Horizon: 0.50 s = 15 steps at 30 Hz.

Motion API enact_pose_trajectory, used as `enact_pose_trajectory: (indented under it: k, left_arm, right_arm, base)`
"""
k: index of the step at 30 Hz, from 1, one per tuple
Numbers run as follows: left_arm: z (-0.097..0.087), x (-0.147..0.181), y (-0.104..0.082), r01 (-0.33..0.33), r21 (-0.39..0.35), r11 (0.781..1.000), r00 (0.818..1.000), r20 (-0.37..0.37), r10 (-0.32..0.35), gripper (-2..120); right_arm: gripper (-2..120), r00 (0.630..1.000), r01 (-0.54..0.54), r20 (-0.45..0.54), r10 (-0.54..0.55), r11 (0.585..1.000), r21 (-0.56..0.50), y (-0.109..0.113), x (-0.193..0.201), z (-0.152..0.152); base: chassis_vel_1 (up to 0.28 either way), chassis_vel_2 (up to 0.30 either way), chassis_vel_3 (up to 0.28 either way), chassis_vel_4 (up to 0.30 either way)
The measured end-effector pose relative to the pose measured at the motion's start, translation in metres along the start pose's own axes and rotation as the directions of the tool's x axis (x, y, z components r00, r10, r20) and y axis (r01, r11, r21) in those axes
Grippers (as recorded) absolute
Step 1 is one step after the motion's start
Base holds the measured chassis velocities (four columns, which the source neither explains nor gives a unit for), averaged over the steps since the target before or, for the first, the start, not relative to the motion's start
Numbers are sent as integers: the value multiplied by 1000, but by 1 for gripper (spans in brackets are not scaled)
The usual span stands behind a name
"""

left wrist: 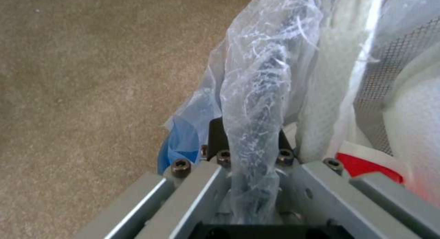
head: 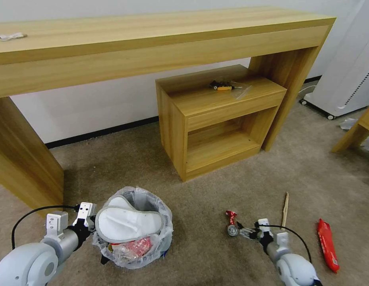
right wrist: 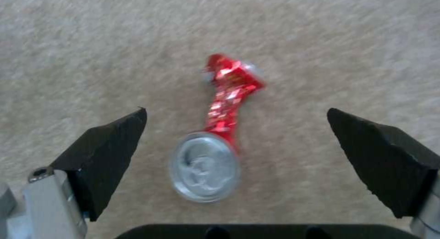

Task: Pick up the trash bin and place the garbage on the floor into it.

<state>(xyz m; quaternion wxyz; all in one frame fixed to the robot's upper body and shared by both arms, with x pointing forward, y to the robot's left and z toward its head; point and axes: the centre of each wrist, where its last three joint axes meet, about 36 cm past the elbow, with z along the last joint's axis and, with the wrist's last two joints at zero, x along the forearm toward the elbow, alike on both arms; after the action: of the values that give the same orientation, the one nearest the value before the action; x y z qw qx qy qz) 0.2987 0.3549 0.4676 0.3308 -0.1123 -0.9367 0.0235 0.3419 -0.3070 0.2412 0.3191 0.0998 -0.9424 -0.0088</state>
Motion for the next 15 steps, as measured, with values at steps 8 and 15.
enact_pose_trajectory:
  k: [8,15]
  left_arm:
    - [-1,4,-1,2,-3,1000,1000,6,-2,0]
    - [-1,3,-1,-1,-3,1000,1000,7,1,0]
  right_arm:
    - [92,999,-8,-48,8,1000,-8,11,-7,2]
    - [84,997,-21,-75,19,1000,-17,8,-7,14]
  base:
    - [0,0,0,0]
    - [0,0,0,0]
